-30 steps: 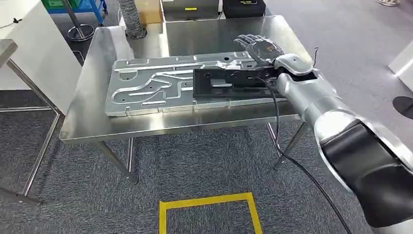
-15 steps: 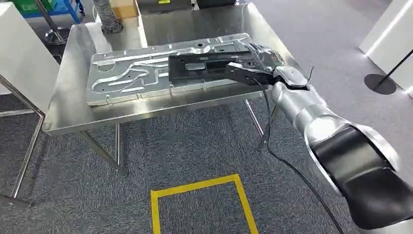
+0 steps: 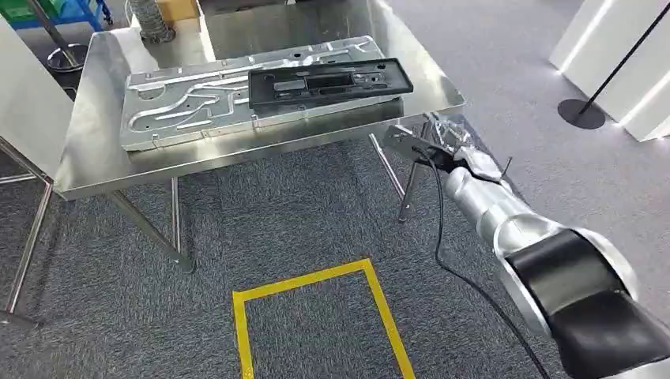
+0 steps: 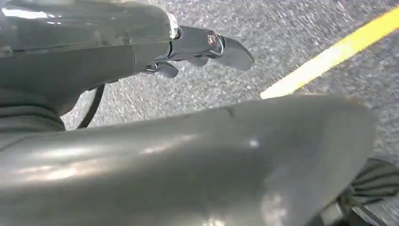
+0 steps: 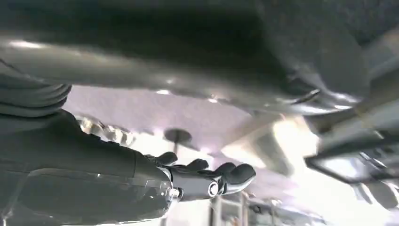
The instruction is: Take the parts from the cabinet and place them on the table.
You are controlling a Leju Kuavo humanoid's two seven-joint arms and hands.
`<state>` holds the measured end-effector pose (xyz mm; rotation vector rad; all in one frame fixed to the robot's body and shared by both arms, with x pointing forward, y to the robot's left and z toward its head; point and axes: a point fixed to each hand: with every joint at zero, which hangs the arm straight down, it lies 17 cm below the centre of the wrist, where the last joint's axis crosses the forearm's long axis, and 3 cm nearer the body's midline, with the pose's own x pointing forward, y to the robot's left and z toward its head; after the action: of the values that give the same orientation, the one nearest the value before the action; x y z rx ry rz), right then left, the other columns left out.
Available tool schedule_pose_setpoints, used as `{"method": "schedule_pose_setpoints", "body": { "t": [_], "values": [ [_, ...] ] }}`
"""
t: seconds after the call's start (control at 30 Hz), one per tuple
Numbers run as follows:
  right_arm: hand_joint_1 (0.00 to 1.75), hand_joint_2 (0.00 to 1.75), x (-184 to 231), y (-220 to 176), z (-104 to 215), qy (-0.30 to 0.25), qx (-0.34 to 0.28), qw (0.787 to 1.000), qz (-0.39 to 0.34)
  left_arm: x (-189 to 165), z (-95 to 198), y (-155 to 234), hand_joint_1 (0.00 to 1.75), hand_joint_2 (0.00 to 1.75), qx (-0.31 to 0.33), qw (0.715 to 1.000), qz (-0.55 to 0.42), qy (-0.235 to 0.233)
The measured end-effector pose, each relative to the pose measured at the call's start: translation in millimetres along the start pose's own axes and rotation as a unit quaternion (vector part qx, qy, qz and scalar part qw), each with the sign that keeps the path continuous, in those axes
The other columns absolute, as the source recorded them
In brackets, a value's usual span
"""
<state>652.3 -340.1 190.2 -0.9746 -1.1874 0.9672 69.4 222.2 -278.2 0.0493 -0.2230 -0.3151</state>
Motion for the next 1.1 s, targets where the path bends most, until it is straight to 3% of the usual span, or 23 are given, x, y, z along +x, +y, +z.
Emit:
{"method": "schedule_pose_setpoints", "body": {
  "t": [0.17,0.3,0.4,0.53,0.77,0.87,1.1],
  "values": [
    [0.0,0.0,-35,89,32,0.055,0.014,0.99,-0.127,-8,0,1,0.0,0.0,0.0,1.0,0.0,0.006],
    [0.0,0.0,-93,221,110,0.153,0.064,0.958,-0.234,-8,0,1,0.0,0.0,0.002,1.0,0.001,0.009],
    [0.0,0.0,-126,280,164,0.214,0.08,0.929,-0.29,2,-1,8,0.0,0.0,0.009,1.0,-0.001,0.002],
    [0.0,0.0,-174,358,263,0.306,0.101,0.878,-0.354,8,-2,10,0.0,0.0,0.012,1.0,0.0,-0.002],
    [0.0,0.0,-211,426,380,0.412,0.144,0.797,-0.418,10,-2,11,0.0,0.0,0.012,1.0,-0.009,-0.004],
    [0.0,0.0,-214,434,396,0.425,0.15,0.786,-0.424,15,-3,13,0.0,0.0,0.014,1.0,-0.01,-0.007],
    [0.0,0.0,-200,461,435,0.461,0.189,0.711,-0.496,20,-3,15,0.0,0.0,0.016,1.0,-0.016,-0.007]
  ]
}}
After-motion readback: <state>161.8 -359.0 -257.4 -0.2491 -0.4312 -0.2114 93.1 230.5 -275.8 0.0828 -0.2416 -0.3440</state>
